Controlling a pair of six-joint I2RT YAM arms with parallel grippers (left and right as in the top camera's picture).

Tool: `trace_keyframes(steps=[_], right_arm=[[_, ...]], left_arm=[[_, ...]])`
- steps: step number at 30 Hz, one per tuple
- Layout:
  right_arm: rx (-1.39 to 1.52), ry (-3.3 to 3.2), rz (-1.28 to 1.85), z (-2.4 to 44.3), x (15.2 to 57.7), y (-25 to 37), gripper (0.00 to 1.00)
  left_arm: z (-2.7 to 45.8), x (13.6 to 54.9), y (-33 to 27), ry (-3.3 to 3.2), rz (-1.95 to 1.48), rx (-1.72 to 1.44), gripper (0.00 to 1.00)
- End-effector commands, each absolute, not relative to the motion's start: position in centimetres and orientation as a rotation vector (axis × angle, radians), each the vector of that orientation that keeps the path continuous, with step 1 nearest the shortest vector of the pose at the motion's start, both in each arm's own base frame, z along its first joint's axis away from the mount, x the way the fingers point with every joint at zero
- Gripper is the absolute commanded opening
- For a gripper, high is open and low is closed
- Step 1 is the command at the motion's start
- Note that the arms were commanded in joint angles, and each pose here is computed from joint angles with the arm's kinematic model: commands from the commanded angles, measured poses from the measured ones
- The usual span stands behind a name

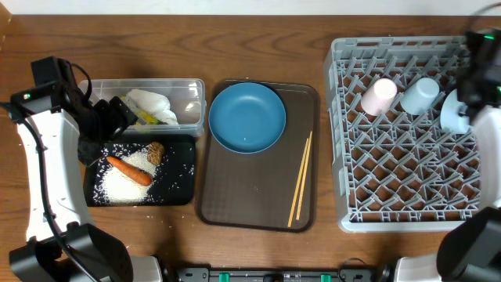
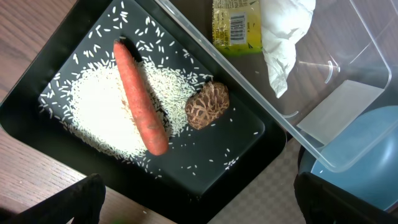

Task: Sort waste into correct bins and load items into the dishwasher rack

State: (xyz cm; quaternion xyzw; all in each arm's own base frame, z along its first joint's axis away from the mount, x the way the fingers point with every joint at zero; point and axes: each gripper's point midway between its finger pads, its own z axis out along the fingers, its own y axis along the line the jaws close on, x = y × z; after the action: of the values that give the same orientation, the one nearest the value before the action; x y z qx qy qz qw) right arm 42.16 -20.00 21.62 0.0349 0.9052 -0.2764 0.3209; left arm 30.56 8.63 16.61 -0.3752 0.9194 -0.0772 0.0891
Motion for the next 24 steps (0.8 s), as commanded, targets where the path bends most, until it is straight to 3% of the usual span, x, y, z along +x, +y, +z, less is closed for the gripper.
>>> trace_keyframes(steps=[1, 2, 3, 17, 24], right_arm=[[0.336, 2.291, -0.215, 21.6, 43.0, -18.2, 0.23], [0.392, 2.277, -0.14, 21.5, 42.8, -18.7, 0.03], [0.43, 2.27, -0.093, 21.3, 42.6, -19.1, 0.01], [0.747, 2.454, 0.142, 11.2, 41.1, -20.7, 0.01], [0.708, 2.424, 0.24, 11.2, 42.2, -19.8, 0.01]], left_arm=[[17.0, 30.4, 8.8, 2.721, -0.219, -1.115, 0.98], [17.0, 30.4, 8.8, 2.722, -0.219, -1.115, 0.98], [17.1, 30.4, 8.8, 2.721, -0.219, -1.115, 0.98], [17.0, 30.4, 8.8, 2.721, -0.219, -1.115, 0.98], [17.0, 30.4, 8.8, 2.722, -0.219, -1.115, 0.98]])
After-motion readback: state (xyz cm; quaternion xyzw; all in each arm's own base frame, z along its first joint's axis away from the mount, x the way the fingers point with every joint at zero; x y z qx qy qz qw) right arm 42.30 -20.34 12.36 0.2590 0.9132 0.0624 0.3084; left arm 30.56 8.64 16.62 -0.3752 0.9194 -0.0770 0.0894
